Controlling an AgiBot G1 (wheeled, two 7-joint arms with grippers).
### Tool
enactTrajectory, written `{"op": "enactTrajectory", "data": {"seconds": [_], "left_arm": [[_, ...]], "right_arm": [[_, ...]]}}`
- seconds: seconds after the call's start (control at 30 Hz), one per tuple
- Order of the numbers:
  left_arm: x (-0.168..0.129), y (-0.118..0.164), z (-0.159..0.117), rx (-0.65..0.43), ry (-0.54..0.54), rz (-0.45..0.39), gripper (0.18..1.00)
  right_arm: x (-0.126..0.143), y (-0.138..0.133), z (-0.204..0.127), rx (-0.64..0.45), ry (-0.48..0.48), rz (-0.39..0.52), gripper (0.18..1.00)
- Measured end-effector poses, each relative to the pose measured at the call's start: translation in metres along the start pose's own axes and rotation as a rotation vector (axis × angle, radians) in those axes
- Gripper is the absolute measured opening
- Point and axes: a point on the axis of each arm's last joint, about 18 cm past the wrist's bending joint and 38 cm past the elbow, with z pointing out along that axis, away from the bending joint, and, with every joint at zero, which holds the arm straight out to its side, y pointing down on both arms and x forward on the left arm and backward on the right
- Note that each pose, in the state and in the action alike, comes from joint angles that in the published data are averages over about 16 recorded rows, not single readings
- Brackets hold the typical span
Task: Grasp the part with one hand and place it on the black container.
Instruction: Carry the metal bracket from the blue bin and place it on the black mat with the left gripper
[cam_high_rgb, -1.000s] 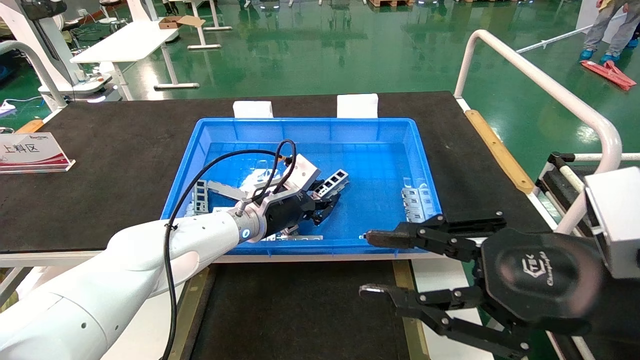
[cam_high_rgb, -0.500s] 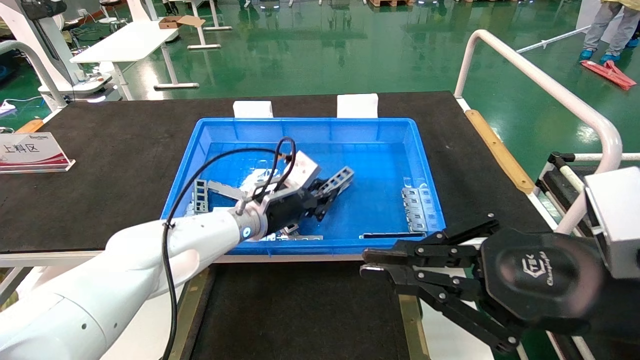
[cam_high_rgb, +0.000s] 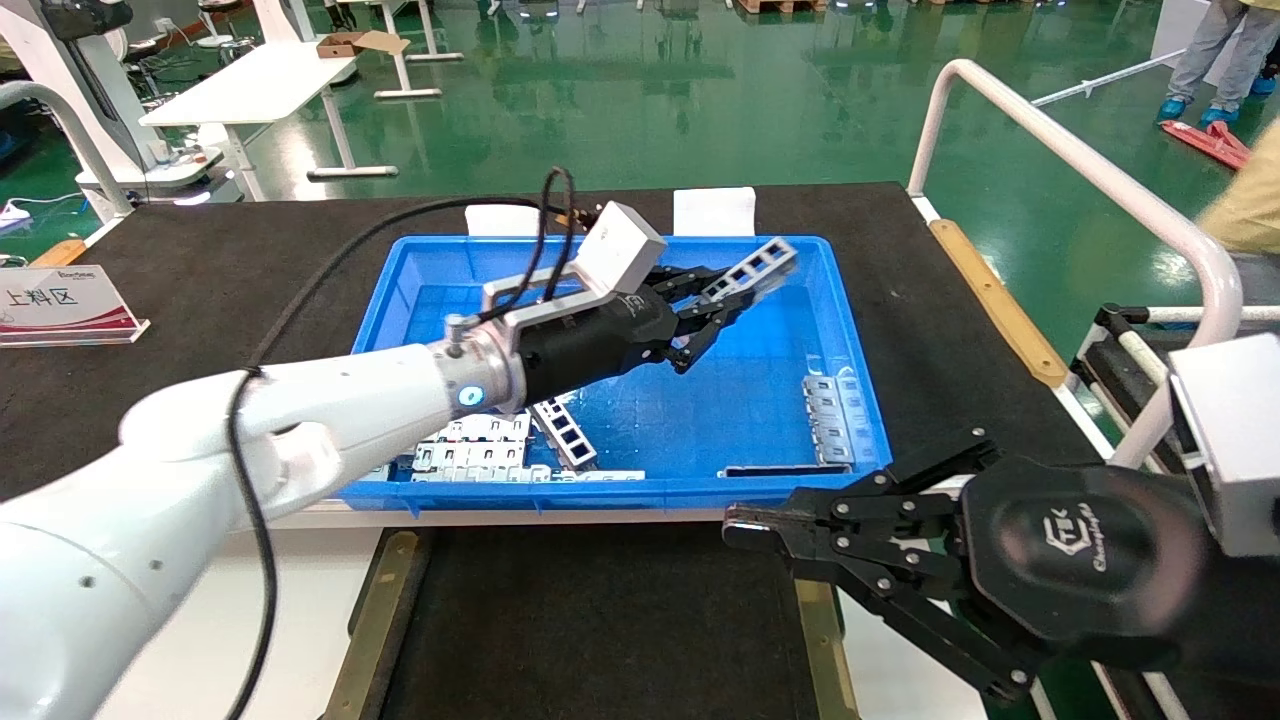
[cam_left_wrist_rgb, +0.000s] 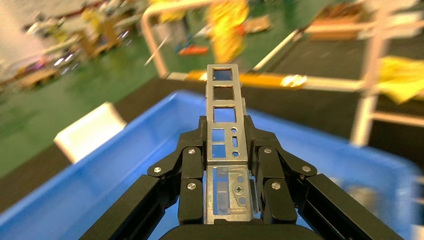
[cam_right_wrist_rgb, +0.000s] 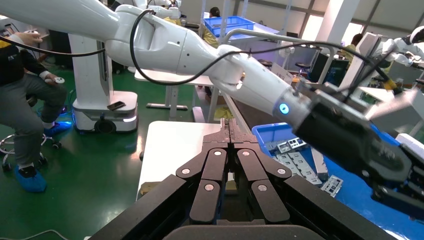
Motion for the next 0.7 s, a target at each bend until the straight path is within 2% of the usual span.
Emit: {"op": "enactTrajectory", "data": {"seconds": [0.33,0.7], "left_arm": [[0.020,-0.002,-0.050,0.089,0.172,0.014,0.321],[0.067,0.031,-0.107,0.047,0.285,-0.029,0.321]], "right_arm": [[0.000,0.000,0.000,0.000,0.000,0.000,0.191],[0.000,0.000,0.000,0.000,0.000,0.000,0.191]]}}
